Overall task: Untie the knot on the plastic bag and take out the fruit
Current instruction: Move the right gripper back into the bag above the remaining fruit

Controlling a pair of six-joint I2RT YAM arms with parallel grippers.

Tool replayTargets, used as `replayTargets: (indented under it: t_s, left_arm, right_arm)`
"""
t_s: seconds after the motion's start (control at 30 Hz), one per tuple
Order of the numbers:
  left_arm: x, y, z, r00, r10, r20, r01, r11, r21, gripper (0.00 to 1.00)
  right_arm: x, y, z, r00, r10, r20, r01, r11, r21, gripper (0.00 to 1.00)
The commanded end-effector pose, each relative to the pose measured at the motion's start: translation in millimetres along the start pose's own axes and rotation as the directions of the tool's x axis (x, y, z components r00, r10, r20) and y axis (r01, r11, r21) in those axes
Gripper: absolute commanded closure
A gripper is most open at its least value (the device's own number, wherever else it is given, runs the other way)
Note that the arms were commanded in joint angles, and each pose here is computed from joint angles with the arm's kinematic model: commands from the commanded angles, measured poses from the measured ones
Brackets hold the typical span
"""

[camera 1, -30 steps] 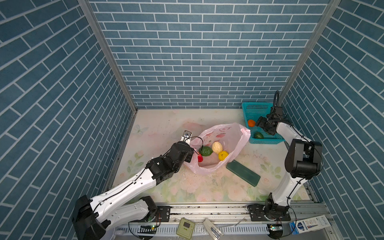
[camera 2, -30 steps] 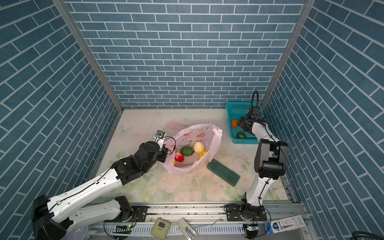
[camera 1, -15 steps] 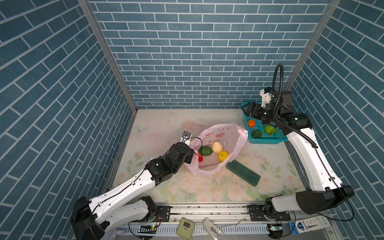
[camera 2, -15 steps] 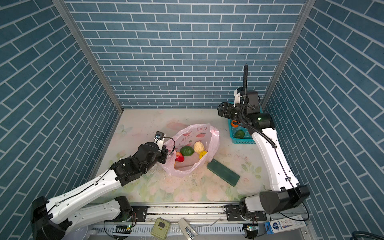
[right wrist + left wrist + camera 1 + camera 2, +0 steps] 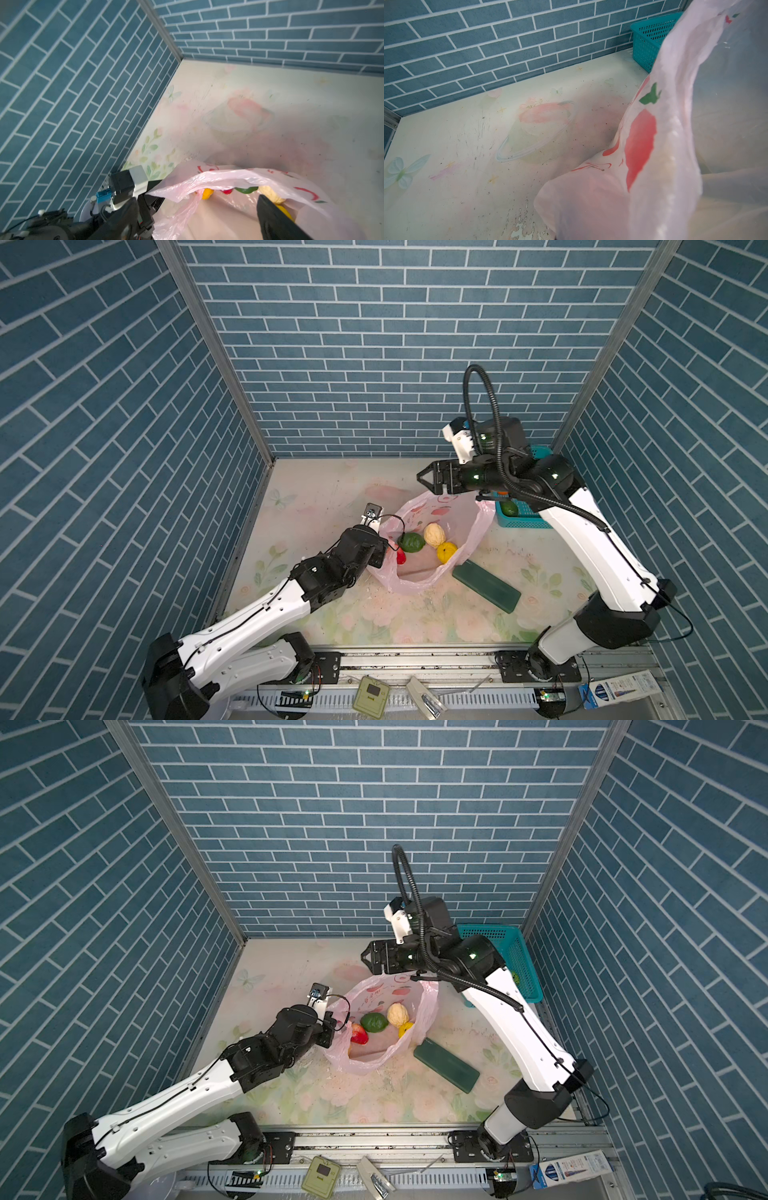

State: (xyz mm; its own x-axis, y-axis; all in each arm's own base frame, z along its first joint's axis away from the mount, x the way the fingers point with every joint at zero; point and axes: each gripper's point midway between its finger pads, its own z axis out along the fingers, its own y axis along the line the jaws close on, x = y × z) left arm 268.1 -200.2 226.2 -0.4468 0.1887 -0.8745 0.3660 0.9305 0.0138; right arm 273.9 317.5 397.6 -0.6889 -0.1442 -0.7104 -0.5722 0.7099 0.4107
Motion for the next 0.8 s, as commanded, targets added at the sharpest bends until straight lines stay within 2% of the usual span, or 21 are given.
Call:
replayTargets:
  t_s: [0.0, 0.23, 0.4, 0.57, 0.77]
  left_arm:
    - [5.6, 8.0, -2.0, 1.000, -0.007, -0.009, 0.006, 1.000, -0.030, 1.00]
    - [9.4, 14.0, -1.7, 1.000, -0.011, -0.009, 0.010, 0.998, -0.060, 1.00]
    - [10.7, 18.3, -1.9, 1.000, -0.008, -0.008, 0.007, 0.997, -0.081, 1.00]
    - [10.5, 24.2, -2.5, 1.000, -0.001, -0.007, 0.001, 0.994, -0.110, 1.00]
    - [6.5, 44.2, -5.4, 1.000, 0.005, 0.009, -0.003, 0.983, -0.184, 1.00]
  right_arm:
    - [22.4, 12.3, 9.6, 0.996, -0.050, -0.075, 0.051, 0.999, 0.004, 0.13]
    - [83.7, -9.8, 40.3, 0.990, 0.012, -0.140, -0.005, 0.999, 0.054, 0.18]
    - [141.9, -55.7, 69.6, 0.984, -0.012, -0.176, 0.041, 0.986, 0.163, 0.20]
    - [174.1, -86.0, 105.8, 0.978, -0.058, -0.199, 0.103, 0.970, 0.220, 0.22]
    - [203.4, -111.5, 156.0, 0.981, -0.036, -0.193, 0.086, 0.962, 0.257, 0.22]
